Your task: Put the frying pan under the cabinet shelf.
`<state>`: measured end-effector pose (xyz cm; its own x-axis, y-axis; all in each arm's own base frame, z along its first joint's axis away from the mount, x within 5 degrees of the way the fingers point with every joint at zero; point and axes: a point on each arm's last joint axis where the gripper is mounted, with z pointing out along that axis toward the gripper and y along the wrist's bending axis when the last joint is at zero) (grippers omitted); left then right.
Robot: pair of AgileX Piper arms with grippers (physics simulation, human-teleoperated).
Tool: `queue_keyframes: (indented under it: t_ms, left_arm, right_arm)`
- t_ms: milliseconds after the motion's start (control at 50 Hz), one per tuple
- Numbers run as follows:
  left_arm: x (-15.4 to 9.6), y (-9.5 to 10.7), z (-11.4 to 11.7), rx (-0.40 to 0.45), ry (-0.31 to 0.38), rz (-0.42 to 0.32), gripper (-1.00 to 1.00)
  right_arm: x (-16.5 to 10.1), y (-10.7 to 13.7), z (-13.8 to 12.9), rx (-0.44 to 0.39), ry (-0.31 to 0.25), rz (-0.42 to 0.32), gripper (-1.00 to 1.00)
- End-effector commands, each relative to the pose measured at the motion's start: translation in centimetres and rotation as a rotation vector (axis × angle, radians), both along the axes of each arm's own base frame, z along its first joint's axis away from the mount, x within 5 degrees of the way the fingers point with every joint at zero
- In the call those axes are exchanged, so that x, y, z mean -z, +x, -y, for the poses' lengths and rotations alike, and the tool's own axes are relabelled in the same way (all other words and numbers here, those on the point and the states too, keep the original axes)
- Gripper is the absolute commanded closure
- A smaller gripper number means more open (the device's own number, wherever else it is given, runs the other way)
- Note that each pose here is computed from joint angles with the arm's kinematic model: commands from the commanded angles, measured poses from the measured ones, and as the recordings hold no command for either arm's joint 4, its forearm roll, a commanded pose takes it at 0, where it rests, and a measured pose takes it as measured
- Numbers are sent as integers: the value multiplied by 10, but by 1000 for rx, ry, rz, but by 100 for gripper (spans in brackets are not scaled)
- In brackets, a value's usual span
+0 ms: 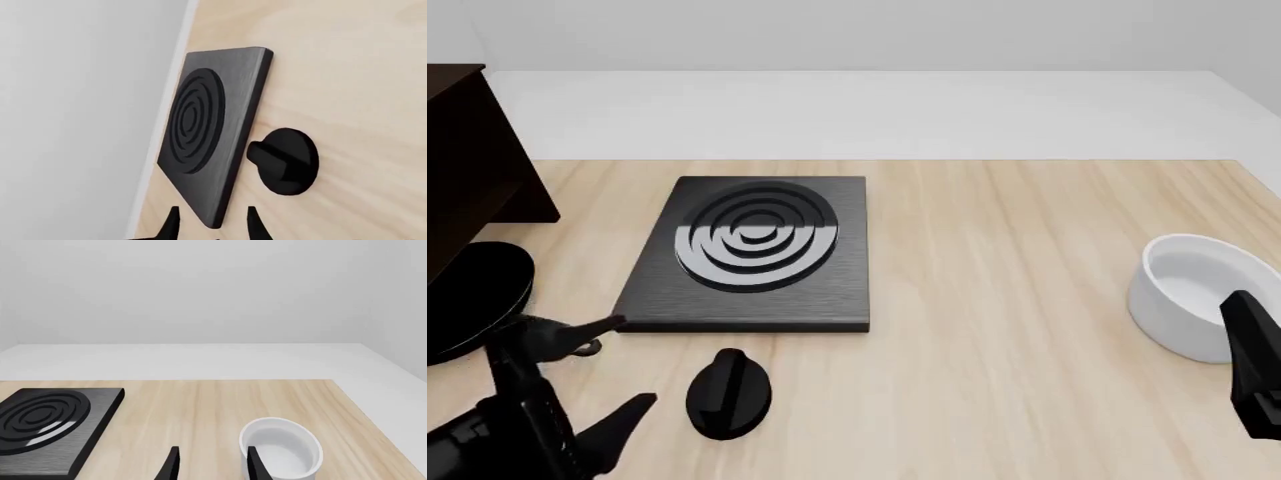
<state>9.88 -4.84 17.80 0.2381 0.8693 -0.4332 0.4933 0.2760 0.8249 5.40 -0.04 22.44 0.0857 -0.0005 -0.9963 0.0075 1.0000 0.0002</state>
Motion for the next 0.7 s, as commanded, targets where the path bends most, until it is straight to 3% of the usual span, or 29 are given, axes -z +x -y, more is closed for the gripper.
queue_keyframes:
  t_ms: [20, 700]
  left_arm:
    - [-3, -8, -2, 27, 2, 48, -100]
    - [-10, -16, -3, 57, -7, 109, -100]
  right_arm:
    - [0, 0, 0, 0, 0, 0, -100]
    - [0, 0, 0, 0, 0, 0, -100]
